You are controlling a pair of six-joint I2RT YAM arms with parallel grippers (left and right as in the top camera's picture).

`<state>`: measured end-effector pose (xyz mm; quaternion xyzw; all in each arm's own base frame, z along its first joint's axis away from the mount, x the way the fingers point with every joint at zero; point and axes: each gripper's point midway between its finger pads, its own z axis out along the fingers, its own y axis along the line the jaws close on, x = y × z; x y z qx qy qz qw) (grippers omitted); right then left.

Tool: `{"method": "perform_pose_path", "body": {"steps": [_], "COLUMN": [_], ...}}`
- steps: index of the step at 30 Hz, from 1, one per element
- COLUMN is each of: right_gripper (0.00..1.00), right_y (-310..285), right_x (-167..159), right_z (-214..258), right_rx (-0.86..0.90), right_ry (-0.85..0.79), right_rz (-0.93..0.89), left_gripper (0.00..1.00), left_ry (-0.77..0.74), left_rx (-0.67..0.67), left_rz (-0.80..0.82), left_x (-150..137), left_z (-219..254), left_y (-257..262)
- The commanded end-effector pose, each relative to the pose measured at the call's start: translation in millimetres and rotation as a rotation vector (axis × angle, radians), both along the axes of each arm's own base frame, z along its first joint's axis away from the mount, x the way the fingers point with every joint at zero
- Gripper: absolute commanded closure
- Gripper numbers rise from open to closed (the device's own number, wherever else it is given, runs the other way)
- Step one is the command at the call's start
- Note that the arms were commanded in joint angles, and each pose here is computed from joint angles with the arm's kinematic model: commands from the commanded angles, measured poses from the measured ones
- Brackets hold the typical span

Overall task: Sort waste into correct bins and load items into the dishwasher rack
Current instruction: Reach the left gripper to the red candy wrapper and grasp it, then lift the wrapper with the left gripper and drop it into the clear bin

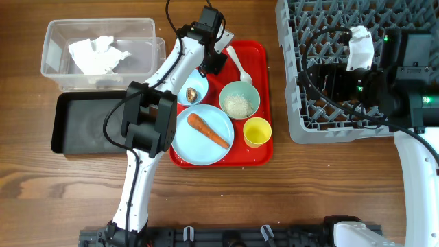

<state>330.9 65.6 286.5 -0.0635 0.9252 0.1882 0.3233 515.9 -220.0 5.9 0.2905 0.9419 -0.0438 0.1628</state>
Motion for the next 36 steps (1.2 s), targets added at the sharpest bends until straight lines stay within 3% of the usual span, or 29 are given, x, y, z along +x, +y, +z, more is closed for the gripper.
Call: {"method": "perform_pose_path", "body": {"steps": [1,7,12,18,22,25,28,31,36], "right_gripper": [0.00,0.00,0.00,0.00,0.00,0.00,0.00,0.00,0.00], "right_y": [1,1,1,1,1,1,1,1,1], "right_x": [2,2,2,2,3,4,3,2,2], "right_z": [4,4,4,4,4,5,5,4,4], "right_rx": [0.012,0.012,0.012,0.011,0.011,0.012,0.012,0.012,0.017], "right_ry": [-0.006,-0.006,-0.006,-0.006,-0.010,-0.014,-0.011,-0.005,-0.002], "right_rz": [0.002,0.002,0.002,0.003,0.002,0.002,0.002,0.002,-0.004], "left_gripper": [0.96,0.96,0.96,0.96,0.96,0.84,0.55,0.34,0.13], "left_ry": [0.022,-0.177,-0.295,-0.341,-0.326,-0.244,-0.166,-0.075,-0.003], "left_rx": [-0.014,-0.130,-0.150,-0.106,-0.139,-0.211,-0.221,-0.156,-0.091], "left_rz": [0.040,0.131,0.260,0.348,0.357,0.217,0.128,0.019,-0.134], "left_x": [-2,30,31,17,19,17,14,6,-10], "left_z": [0,107,180,228,232,209,174,121,74], "left_y": [-1,-7,16,66,82,59,41,21,-6]}}
